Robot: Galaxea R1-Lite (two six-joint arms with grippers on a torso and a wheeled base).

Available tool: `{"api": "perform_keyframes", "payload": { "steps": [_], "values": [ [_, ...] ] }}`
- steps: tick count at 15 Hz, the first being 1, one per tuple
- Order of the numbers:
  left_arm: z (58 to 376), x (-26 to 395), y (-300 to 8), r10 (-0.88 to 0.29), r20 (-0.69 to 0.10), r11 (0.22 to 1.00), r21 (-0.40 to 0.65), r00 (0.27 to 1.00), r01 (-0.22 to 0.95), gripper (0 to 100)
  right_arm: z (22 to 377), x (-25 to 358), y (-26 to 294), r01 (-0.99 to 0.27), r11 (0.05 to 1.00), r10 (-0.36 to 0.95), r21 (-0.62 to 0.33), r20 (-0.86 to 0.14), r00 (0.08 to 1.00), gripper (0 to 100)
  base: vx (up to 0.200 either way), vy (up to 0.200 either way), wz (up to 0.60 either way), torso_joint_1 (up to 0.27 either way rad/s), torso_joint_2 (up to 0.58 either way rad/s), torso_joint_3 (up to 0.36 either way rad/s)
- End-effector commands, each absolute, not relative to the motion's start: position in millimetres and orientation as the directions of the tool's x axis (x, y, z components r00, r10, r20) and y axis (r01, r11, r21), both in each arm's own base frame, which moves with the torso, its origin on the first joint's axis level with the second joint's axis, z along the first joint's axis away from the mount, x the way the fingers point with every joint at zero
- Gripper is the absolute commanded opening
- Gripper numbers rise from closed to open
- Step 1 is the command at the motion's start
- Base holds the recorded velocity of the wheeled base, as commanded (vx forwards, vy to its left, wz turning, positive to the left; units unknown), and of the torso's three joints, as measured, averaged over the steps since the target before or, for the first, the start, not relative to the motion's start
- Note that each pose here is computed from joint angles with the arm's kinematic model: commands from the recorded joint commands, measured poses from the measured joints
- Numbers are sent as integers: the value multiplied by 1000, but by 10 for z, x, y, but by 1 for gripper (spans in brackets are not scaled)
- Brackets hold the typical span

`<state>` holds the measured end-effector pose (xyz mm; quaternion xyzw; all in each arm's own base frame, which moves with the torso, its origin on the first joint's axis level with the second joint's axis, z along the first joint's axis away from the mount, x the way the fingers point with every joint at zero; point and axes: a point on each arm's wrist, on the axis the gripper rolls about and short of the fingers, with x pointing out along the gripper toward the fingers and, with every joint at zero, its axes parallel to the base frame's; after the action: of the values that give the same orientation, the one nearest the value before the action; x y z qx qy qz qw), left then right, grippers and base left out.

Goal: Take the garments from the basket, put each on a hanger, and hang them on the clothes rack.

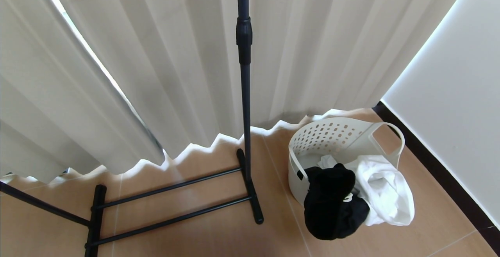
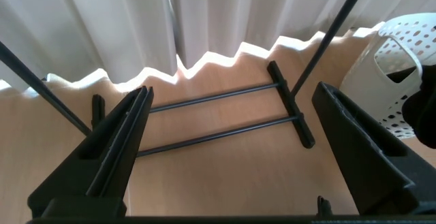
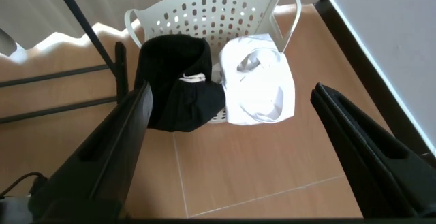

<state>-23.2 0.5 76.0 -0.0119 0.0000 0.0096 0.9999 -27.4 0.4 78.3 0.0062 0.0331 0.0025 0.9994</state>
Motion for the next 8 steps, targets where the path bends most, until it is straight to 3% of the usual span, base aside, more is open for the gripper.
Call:
{"api": "perform_keyframes", "payload": {
  "steps": [1,8],
  "values": [
    [761,-232,5,18,-2,1000,-23,1000,-18,100,783,-275,4,-5,1000,6,13,-66,998,100,0,0,0,2,-2,-203],
    [761,-232,5,18,-2,1000,-21,1000,-18,100,783,-275,4,-6,1000,6,7,-66,998,100,0,0,0,6,3,-203]
  ]
}}
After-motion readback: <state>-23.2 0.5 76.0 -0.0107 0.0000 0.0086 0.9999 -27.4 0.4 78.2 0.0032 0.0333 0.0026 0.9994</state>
